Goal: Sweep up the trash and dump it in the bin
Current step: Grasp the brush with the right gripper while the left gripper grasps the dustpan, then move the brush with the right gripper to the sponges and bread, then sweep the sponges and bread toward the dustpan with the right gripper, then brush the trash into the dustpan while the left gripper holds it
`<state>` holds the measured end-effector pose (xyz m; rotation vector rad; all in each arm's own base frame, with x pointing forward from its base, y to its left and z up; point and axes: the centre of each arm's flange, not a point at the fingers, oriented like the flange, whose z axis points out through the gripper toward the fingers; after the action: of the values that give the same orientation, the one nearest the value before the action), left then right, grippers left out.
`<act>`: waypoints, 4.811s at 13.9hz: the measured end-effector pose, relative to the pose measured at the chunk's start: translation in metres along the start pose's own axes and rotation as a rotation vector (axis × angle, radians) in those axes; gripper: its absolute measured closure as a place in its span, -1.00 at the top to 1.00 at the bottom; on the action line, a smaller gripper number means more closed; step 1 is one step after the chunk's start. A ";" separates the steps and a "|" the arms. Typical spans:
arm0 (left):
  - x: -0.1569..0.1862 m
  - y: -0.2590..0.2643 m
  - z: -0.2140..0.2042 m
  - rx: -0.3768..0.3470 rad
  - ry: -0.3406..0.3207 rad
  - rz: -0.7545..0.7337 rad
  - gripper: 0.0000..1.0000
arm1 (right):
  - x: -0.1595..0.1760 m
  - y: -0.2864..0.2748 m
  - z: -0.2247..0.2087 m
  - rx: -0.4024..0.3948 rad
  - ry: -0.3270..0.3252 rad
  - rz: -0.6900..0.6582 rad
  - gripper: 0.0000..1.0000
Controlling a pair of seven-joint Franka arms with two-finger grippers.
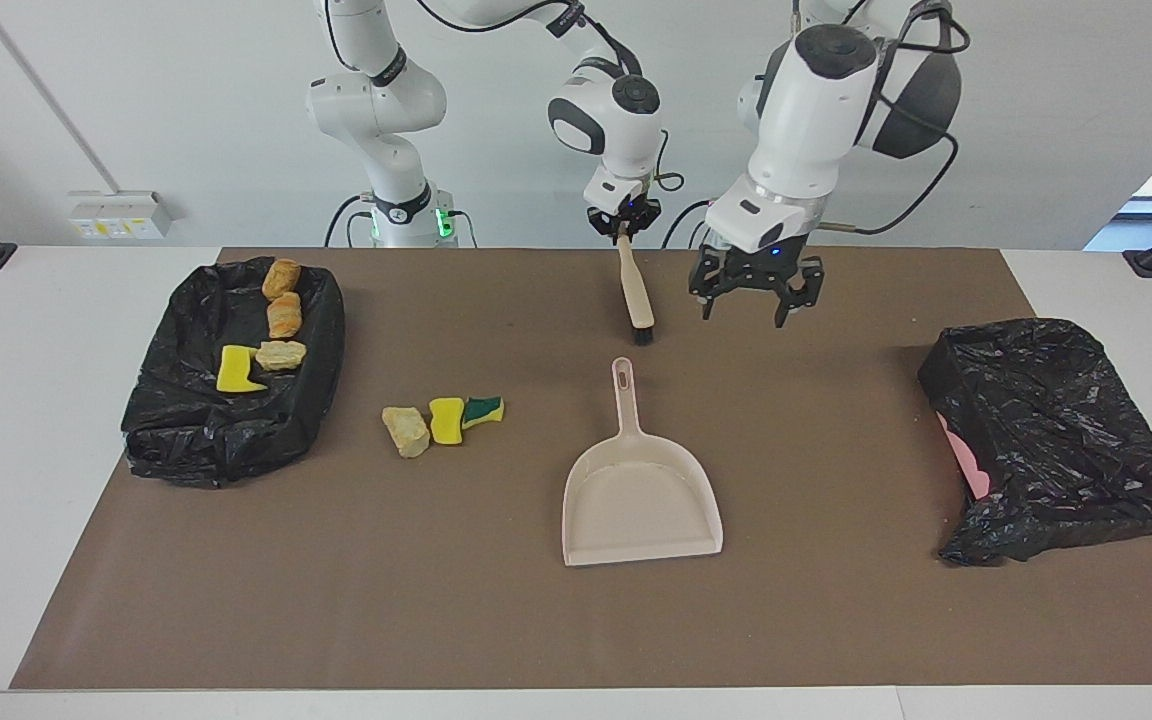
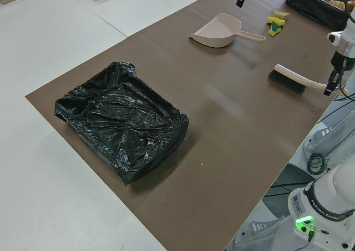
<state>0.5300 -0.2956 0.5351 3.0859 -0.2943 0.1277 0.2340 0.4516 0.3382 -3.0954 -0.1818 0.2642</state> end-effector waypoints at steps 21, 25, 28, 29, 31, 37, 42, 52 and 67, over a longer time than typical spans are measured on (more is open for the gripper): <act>-0.001 0.089 0.171 -0.005 -0.068 -0.149 1.00 | 0.179 0.397 -0.124 -0.420 0.035 -0.267 -0.45; -0.003 0.091 0.176 -0.002 -0.075 -0.147 0.74 | 0.208 0.428 -0.092 -0.414 0.020 -0.299 -0.45; -0.003 0.091 0.177 -0.001 -0.076 -0.147 0.31 | 0.214 0.421 -0.063 -0.366 -0.003 -0.222 -0.45; -0.003 0.090 0.177 -0.001 -0.076 -0.148 0.07 | 0.214 0.413 -0.056 -0.352 -0.011 -0.209 -0.45; -0.002 0.089 0.177 0.000 -0.075 -0.150 -0.37 | 0.211 0.391 -0.047 -0.286 -0.027 -0.186 -0.45; 0.006 0.062 0.160 0.021 -0.079 0.028 -0.37 | 0.202 0.328 -0.059 -0.163 -0.059 -0.053 -0.45; 0.004 -0.009 0.116 0.034 -0.204 0.435 -0.37 | 0.196 0.338 -0.133 -0.269 -0.094 -0.029 -0.45; -0.021 -0.028 0.134 0.103 -0.270 0.954 -0.37 | 0.187 0.342 -0.063 -0.235 -0.123 -0.259 -0.45; -0.043 -0.069 0.119 0.155 -0.347 1.369 -0.37 | 0.178 0.274 -0.062 -0.128 -0.121 -0.190 -0.45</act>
<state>0.5102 -0.2255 0.4108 2.3536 -2.3363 -0.3619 0.4496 0.1991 0.3588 -3.1570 -0.5130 0.4495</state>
